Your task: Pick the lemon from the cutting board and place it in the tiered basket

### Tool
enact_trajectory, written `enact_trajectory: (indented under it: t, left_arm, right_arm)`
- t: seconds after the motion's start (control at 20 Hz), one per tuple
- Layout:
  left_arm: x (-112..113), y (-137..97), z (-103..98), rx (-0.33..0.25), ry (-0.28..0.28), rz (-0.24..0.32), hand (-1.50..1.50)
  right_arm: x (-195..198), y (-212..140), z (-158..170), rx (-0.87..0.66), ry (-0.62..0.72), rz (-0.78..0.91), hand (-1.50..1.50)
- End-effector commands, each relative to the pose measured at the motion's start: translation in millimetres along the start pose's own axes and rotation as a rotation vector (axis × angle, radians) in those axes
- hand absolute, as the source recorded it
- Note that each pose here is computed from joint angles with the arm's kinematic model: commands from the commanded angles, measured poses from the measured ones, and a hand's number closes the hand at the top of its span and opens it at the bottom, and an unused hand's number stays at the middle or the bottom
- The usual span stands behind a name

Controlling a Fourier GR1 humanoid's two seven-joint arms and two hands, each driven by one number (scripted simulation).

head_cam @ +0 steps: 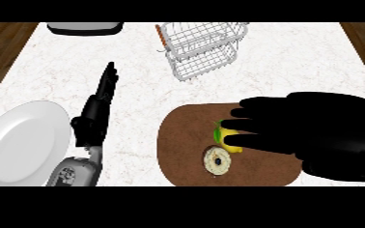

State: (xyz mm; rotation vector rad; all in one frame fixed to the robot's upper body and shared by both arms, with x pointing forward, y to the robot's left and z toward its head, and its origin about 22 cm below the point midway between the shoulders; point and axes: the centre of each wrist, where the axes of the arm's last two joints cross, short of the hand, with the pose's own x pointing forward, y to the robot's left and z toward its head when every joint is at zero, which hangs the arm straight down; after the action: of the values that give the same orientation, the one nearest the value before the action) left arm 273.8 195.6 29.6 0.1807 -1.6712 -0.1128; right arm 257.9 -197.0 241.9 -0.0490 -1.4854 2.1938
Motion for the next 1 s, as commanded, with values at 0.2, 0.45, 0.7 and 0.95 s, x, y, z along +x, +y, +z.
enact_trajectory:
  t: [0.2, 0.45, 0.7, 0.95]
  left_arm:
    - [-4, 10, -4, -0.004, -0.005, -0.005, 0.0]
    - [11, 6, -5, -0.009, 0.007, 0.006, 0.0]
    - [10, -13, -7, 0.001, 0.005, 0.003, 0.0]
    - [1, 5, -5, 0.01, 0.009, -0.009, 0.0]
  right_arm:
    - [-24, -2, -8, 0.048, -0.043, 0.094, -1.5]
    - [-35, 22, -12, 0.074, -0.084, 0.149, -1.5]
    - [-39, 32, -27, 0.039, -0.134, 0.24, -1.5]
    - [-50, 40, -33, -0.022, -0.077, 0.214, -1.5]
